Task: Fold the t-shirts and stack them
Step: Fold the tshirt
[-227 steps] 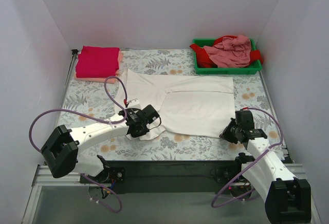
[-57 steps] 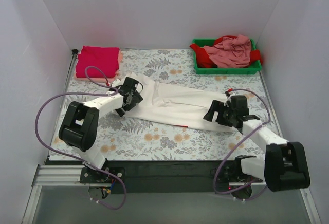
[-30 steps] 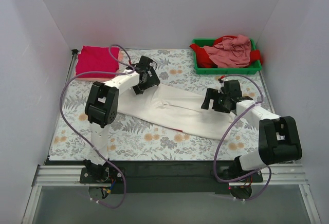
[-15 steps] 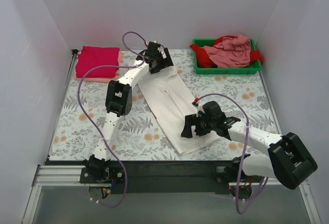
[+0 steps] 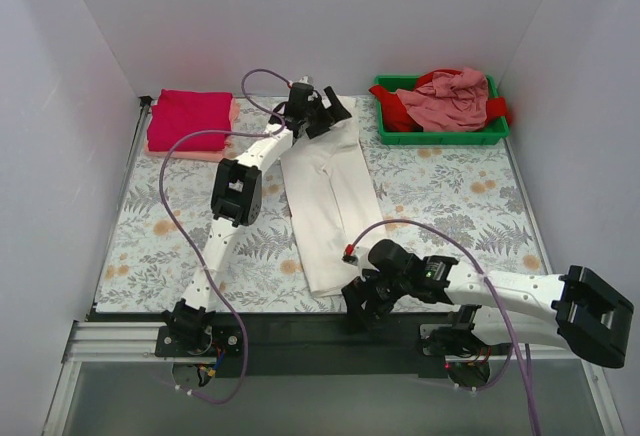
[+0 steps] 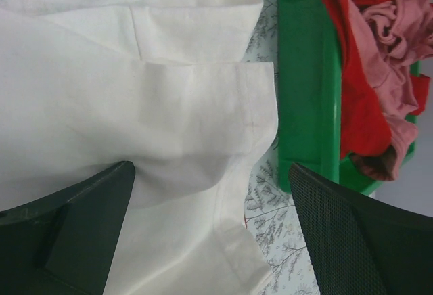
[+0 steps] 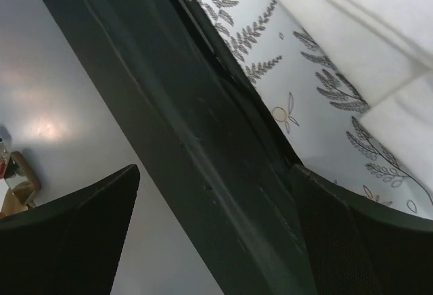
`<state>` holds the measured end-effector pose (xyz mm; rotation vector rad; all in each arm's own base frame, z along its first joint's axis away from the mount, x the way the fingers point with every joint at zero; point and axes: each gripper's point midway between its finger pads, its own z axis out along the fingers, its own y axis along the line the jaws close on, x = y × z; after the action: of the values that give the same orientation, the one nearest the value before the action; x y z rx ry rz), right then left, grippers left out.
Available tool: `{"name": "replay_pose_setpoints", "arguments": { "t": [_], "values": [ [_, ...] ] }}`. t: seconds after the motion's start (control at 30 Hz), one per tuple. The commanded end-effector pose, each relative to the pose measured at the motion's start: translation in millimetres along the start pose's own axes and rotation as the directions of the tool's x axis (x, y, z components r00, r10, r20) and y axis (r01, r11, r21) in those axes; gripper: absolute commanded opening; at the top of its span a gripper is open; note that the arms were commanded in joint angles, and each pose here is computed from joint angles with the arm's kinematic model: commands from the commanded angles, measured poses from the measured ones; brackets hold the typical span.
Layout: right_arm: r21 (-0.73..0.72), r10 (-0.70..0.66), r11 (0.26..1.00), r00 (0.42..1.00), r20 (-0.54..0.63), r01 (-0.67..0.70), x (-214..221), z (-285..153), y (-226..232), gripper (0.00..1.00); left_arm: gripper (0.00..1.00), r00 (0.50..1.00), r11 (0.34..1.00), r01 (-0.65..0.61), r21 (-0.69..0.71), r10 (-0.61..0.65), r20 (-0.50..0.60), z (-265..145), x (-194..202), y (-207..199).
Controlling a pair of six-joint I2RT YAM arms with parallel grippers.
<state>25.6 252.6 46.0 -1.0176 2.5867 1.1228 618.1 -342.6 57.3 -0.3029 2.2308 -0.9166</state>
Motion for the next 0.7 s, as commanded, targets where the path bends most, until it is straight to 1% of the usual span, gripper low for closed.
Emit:
{"name": "replay_pose_setpoints", "arguments": {
  "t": [0.0,0.03,0.07,0.13,0.17,0.23,0.27,0.3,0.37,0.4,0.43,0.47,0.5,0.53,0.6,0.63,0.67],
  "values": [
    [0.078,0.027,0.997,1.0,0.011,-0.028,-0.6,-7.1,-8.7,0.98,0.98,0.994,0.996,0.044,0.08,-0.036,-0.102,22.7,44.7,7.8],
    [0.084,0.019,0.996,0.999,0.036,-0.022,-7.6,-10.3,-6.2,0.98,0.98,0.997,0.991,0.031,0.127,-0.021,-0.076,25.3,40.4,-3.9],
    [0.09,0.017,0.996,0.999,0.049,-0.021,-10.0,-11.9,-5.9,0.98,0.98,0.997,0.99,0.029,0.14,-0.02,-0.07,28.6,42.7,-5.6],
    [0.126,0.012,0.992,0.993,0.119,-0.027,-23.5,-18.2,-8.5,0.98,0.98,1.0,0.988,0.007,0.153,-0.004,-0.021,35.8,44.6,-20.3],
    [0.12,0.007,0.992,0.991,0.132,-0.023,-26.1,-20.3,-6.5,0.98,0.98,1.0,0.986,0.003,0.164,-0.001,-0.01,36.1,42.3,-22.7],
    [0.151,0.005,0.988,0.98,0.197,-0.036,-37.7,-27.2,-8.4,0.98,0.98,1.0,0.979,-0.016,0.204,0.015,0.006,36.0,45.5,-39.4],
    [0.157,0.009,0.987,0.975,0.222,-0.045,-43.3,-30.7,-7.9,0.98,0.98,1.0,0.976,-0.02,0.215,0.02,-0.001,34.5,50.0,-47.3],
    [0.183,0.021,0.981,0.966,0.256,-0.07,-49.8,-34.2,-12.2,0.98,0.98,0.999,0.97,-0.036,0.242,0.035,0.007,26.3,46.1,-64.9],
    [0.189,0.024,0.978,0.952,0.305,-0.085,-60.9,-41.6,-11.3,0.98,0.98,0.993,0.964,-0.113,0.239,0.101,0.062,16.8,37.8,-83.3],
    [0.215,0.025,0.971,0.942,0.333,-0.102,-66.5,-46.1,-16.5,0.98,0.98,0.987,0.954,-0.15,0.259,0.129,0.099,-1.3,28.3,-113.1],
    [0.22,0.037,0.967,0.93,0.365,-0.125,-72.2,-51.4,-17.0,0.98,0.98,0.98,0.954,-0.183,0.236,0.157,0.125,-8.8,22.5,-119.8],
    [0.226,0.053,0.963,0.929,0.365,-0.143,-70.7,-53.8,-19.2,0.98,0.98,0.976,0.949,-0.195,0.248,0.164,0.14,-22.0,14.8,-135.0],
    [0.267,0.053,0.947,0.91,0.41,-0.176,-79.1,-61.2,-29.0,0.98,0.98,0.976,0.946,-0.203,0.251,0.174,0.135,-31.1,15.4,-141.5],
    [0.275,0.063,0.941,0.901,0.43,-0.196,-81.8,-65.5,-32.0,0.98,0.98,0.967,0.93,-0.229,0.287,0.183,0.177,-63.2,-4.6,-173.6],
    [0.288,0.089,0.927,0.887,0.452,-0.24,-85.9,-71.6,-41.4,0.98,0.98,0.956,0.929,-0.27,0.252,0.227,0.187,-84.7,-7.0,-180.7],
    [0.289,0.101,0.923,0.886,0.453,-0.253,-86.7,-72.3,-44.2,0.98,0.98,0.945,0.922,-0.294,0.252,0.24,0.223,-119.1,-21.7,-203.7],
    [0.29,0.112,0.921,0.889,0.444,-0.261,-85.6,-72.0,-46.4,0.98,0.98,0.93,0.923,-0.325,0.207,0.272,0.247,-128.8,-24.0,-204.5]
  ]
}}
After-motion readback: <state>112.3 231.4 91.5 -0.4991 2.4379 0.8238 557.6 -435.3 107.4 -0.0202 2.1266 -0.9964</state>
